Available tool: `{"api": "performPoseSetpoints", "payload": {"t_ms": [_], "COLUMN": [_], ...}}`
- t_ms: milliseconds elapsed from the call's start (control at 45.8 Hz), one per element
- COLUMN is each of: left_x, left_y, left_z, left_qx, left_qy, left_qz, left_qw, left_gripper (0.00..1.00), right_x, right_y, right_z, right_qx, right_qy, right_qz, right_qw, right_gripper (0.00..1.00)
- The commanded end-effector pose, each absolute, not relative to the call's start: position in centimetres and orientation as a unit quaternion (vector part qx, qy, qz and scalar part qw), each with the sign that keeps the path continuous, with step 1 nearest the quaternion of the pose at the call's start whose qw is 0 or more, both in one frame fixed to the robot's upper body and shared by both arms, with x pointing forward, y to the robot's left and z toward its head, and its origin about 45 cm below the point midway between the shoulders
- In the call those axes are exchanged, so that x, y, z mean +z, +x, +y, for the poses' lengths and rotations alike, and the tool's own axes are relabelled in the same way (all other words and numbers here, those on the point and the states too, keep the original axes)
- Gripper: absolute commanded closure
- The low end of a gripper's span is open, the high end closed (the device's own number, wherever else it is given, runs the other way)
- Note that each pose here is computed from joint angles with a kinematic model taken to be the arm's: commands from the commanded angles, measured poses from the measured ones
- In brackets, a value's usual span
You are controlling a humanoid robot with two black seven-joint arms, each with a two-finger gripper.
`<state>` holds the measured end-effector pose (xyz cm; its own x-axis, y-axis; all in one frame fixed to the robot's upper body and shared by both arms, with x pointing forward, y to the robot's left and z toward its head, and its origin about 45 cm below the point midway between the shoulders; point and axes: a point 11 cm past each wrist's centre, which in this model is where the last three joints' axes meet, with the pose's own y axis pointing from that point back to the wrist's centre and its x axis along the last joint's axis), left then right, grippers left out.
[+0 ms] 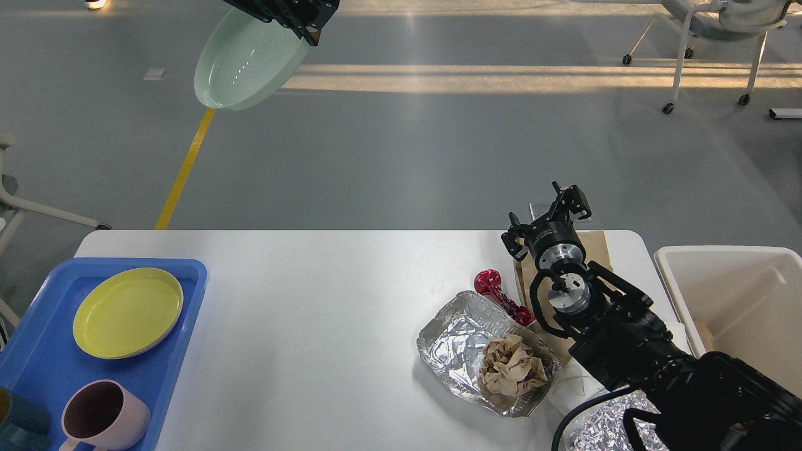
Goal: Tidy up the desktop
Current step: 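Lift the green plate up with the left gripper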
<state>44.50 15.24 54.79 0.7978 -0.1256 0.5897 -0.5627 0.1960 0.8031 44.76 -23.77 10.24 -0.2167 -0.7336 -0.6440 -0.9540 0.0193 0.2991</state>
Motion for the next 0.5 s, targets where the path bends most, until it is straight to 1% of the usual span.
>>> {"api": "performPoseSetpoints", "payload": {"t_ms": [0, 131, 262, 372, 481], "left_x": [53.4, 48.5, 42.0, 37.1, 31.7], "left_y": [44.9, 45.9, 46.3, 45.7, 44.2], "left_z": [16.2, 19.1, 23.3, 27.1, 30.6], "left_qx": [0.148, 0.136, 0.120, 0.101, 0.072], "left_qy": [0.633, 0.663, 0.693, 0.720, 0.741], "left_qz": [-0.267, -0.214, -0.144, -0.093, -0.042], "left_qw": [0.712, 0.704, 0.696, 0.680, 0.666], "left_gripper": [1.00, 1.00, 1.00, 1.00, 1.00], "right_x": [10.2, 10.3, 10.2, 10.3, 10.2], "right_y": [44.8, 44.8, 44.8, 44.8, 44.8], "right_z": [-23.8, -23.7, -23.8, -23.8, -23.7], "right_qx": [0.351, 0.352, 0.351, 0.351, 0.351], "right_qy": [-0.606, -0.606, -0.606, -0.606, -0.606], "right_qz": [0.696, 0.696, 0.696, 0.697, 0.696], "right_qw": [0.157, 0.157, 0.157, 0.157, 0.157], "right_gripper": [0.00, 0.00, 0.00, 0.00, 0.00]}}
